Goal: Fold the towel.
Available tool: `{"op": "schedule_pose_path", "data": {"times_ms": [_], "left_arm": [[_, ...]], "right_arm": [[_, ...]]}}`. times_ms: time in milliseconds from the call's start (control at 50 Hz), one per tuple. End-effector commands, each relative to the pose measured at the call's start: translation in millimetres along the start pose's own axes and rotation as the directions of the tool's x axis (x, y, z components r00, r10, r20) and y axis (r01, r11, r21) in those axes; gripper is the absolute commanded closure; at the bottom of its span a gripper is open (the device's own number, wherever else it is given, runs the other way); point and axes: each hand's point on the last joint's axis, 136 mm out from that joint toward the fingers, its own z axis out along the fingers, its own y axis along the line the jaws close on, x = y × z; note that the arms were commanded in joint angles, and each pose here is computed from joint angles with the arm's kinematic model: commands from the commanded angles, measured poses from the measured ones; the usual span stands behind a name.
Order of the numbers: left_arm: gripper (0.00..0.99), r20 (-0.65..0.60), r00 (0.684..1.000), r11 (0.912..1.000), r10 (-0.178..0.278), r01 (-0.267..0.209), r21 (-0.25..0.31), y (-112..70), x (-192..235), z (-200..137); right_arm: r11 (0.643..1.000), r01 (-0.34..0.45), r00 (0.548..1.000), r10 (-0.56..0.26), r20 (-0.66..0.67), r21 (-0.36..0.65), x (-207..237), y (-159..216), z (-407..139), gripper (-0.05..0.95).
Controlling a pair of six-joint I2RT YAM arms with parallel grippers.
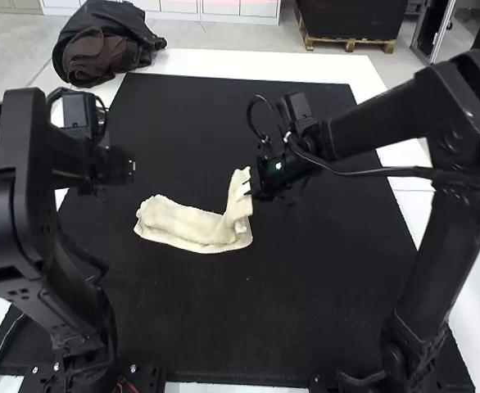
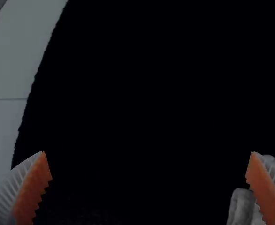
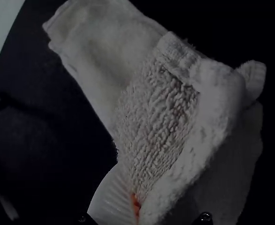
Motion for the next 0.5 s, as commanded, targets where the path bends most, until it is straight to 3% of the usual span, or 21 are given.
{"op": "schedule_pose_path", "data": {"times_ms": [0,200,480], "left_arm": [[0.025,0.053,0.998,0.9974,-0.034,0.037,-0.061,24.2,-21,-7],[0.025,0.057,0.995,0.9882,-0.085,0.091,-0.123,57.5,-15,-12],[0.025,0.044,0.993,0.9857,-0.107,0.112,-0.126,64.6,-5,-12]], "right_arm": [[0.998,0.033,0.999,-0.033,0.005,-0.054,-14,22,9,0.92],[0.995,0.064,0.998,-0.065,-0.009,-0.078,-25,35,31,0.92],[0.989,0.094,0.995,-0.097,-0.021,-0.112,-39,53,58,0.92]]}}
